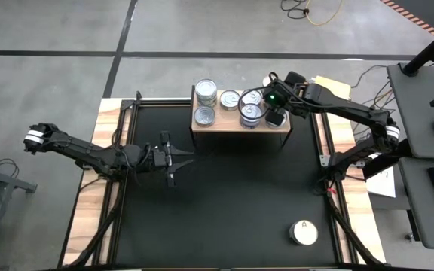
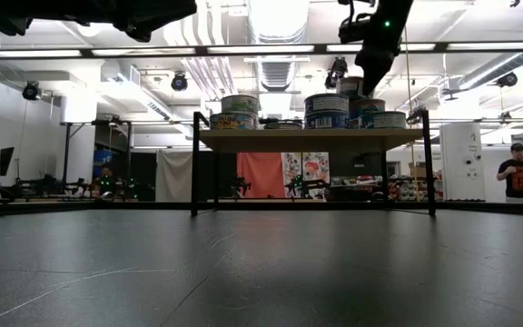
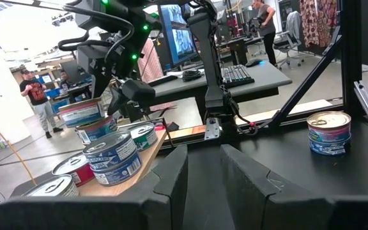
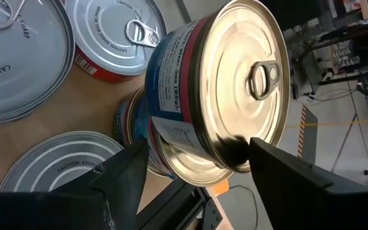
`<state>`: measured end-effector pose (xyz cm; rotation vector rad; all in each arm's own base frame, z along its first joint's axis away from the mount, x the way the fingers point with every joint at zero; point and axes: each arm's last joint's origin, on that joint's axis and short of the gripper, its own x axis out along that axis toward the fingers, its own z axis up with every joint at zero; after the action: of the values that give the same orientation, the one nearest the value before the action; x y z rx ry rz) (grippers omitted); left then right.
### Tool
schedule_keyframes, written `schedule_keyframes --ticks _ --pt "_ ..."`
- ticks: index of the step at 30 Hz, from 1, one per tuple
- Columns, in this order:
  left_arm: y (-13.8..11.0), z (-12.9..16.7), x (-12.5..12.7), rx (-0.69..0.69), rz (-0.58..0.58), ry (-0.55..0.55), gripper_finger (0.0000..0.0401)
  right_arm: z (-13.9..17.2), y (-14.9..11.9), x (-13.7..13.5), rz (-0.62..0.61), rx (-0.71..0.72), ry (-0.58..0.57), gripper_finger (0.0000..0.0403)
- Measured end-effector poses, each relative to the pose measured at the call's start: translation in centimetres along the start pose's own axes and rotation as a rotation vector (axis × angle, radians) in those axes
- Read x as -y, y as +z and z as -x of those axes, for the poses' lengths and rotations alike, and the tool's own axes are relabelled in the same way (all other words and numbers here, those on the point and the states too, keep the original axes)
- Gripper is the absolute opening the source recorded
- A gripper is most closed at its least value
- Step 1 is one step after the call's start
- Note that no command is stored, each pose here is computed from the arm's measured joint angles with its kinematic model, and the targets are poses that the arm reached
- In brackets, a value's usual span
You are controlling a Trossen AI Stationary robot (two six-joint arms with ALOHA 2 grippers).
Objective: Stack canned seafood by type on shelf
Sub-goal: Stack the blue pink tuna can on top of the blue pink tuna can on the shelf
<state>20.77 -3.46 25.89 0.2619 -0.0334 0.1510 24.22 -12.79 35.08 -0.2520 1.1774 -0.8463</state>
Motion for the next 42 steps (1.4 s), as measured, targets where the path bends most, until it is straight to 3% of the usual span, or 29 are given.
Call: schedule_keyframes --ticks 19,24,28,33,42 --pt "0.0 0.0 0.0 0.0 0.0 0.0 0.0077 3.4 0.7 2.5 -0.103 0.085 -0.006 0.0256" --pt "-0.1 -0.1 0.0 -0.004 -0.002 -0.002 0.0077 4.3 1.9 3.0 -0.14 0.208 0.092 0.0248" --pt "-0.3 -0.2 0.2 -0.017 -0.007 -0.005 0.0077 4.7 2.4 3.3 -0.159 0.269 0.107 0.0247" --pt "-0.6 -0.4 0.3 -0.025 -0.01 -0.008 0.0077 4.6 3.5 3.2 -0.236 0.382 0.258 0.0242" --pt "-0.6 -0.4 0.4 -0.026 0.0 -0.013 0.0077 2.4 4.6 2.7 -0.275 0.346 0.275 0.021"
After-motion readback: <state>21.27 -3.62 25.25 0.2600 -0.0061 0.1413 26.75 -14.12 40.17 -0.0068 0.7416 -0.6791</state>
